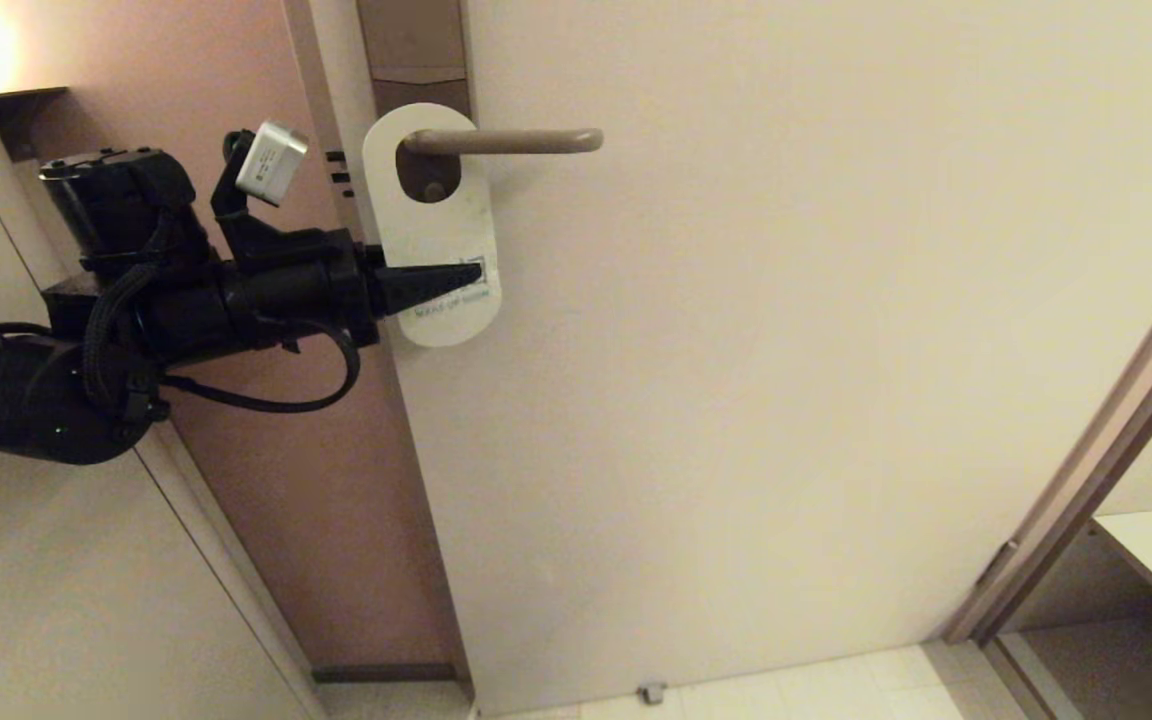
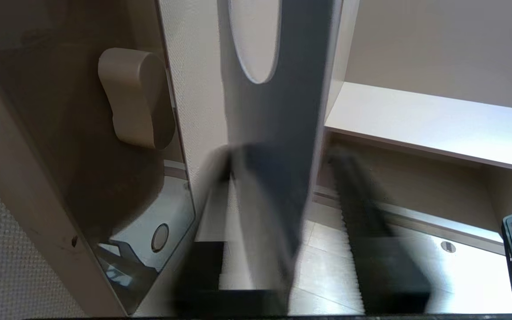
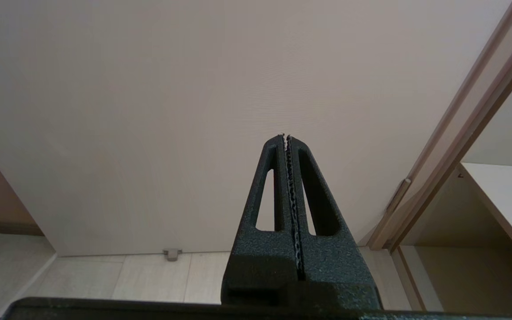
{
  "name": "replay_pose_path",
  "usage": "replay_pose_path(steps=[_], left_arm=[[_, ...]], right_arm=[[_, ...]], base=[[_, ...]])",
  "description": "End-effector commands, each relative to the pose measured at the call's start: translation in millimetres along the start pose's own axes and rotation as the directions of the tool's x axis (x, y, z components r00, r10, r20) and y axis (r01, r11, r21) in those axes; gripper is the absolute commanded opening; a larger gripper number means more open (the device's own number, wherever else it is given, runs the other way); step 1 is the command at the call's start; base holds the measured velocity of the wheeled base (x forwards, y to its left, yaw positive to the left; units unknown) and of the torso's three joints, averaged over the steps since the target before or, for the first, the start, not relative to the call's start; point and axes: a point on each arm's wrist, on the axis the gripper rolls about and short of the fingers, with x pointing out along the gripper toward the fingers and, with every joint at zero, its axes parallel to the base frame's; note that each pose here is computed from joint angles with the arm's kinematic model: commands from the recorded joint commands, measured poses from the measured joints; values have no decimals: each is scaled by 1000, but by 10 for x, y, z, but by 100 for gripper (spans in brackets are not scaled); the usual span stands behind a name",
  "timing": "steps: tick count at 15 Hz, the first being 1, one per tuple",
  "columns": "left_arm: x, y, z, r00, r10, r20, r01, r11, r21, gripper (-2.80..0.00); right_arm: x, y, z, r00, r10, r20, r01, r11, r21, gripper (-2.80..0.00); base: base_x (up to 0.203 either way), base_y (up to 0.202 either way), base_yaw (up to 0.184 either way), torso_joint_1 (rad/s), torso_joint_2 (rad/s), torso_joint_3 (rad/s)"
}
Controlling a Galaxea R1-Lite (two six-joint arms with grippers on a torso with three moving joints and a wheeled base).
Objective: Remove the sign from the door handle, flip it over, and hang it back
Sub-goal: Take down the sign
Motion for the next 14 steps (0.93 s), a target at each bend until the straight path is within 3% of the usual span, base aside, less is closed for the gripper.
replay_pose_path(steps=[1,14], left_arm=[[-4,-3,10,1000,-4,4,4,1000,5,-280],[15,7,138,999,14,30,-15,999,39,-280]], right_arm=[[1,0,0,1000,0,-1,0,1000,-1,-280],[1,0,0,1000,0,-1,0,1000,-1,-280]], base=[[0,0,0,0,0,0],[0,0,0,0,0,0]])
